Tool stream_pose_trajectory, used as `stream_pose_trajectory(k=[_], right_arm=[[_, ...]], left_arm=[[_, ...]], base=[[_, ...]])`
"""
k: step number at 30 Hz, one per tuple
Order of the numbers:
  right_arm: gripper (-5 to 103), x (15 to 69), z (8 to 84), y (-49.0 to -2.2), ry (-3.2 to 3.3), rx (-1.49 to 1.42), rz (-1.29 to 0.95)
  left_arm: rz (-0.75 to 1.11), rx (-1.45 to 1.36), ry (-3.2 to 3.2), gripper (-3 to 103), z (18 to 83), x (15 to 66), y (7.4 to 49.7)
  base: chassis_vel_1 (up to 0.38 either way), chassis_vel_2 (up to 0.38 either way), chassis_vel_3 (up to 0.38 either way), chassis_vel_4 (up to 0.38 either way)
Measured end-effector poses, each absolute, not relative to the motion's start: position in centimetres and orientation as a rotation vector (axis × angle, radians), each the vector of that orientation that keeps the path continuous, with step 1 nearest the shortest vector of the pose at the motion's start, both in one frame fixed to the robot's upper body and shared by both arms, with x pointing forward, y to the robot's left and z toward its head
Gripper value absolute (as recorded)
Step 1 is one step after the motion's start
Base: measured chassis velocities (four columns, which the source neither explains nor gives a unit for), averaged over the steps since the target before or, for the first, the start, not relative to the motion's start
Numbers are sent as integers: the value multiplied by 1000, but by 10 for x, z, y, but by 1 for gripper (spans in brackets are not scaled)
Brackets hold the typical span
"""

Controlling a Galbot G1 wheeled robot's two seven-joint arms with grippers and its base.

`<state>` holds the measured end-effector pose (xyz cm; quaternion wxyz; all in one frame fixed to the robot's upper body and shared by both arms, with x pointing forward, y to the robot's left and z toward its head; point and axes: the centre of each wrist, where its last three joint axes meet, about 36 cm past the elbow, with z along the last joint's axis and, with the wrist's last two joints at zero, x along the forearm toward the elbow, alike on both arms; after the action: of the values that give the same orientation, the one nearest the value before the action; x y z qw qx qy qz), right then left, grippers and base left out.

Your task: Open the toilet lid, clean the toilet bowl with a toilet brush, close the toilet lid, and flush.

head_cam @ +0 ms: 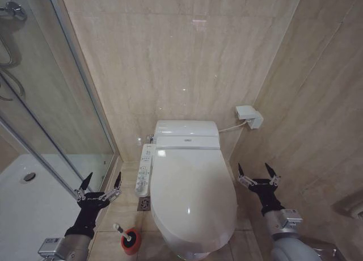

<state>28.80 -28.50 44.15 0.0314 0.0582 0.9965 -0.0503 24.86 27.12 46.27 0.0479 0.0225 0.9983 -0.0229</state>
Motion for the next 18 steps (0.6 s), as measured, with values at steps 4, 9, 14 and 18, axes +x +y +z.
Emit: stream_pose_trajectory(k=[4,9,14,18], right_arm=[[100,288,441,-285,3070,179,-155],[100,288,442,-285,3069,180,-155],[100,288,442,-285,3069,180,-155],[100,288,442,-285,3069,180,-155]], left_arm=[[-70,69,3044,100,463,249,271],[-70,69,3044,100,463,249,271],[-70,69,3044,100,463,249,271],[-70,69,3044,100,463,249,271]], base=[[0,0,0,0],[0,0,0,0],[0,0,0,0],[0,0,0,0]])
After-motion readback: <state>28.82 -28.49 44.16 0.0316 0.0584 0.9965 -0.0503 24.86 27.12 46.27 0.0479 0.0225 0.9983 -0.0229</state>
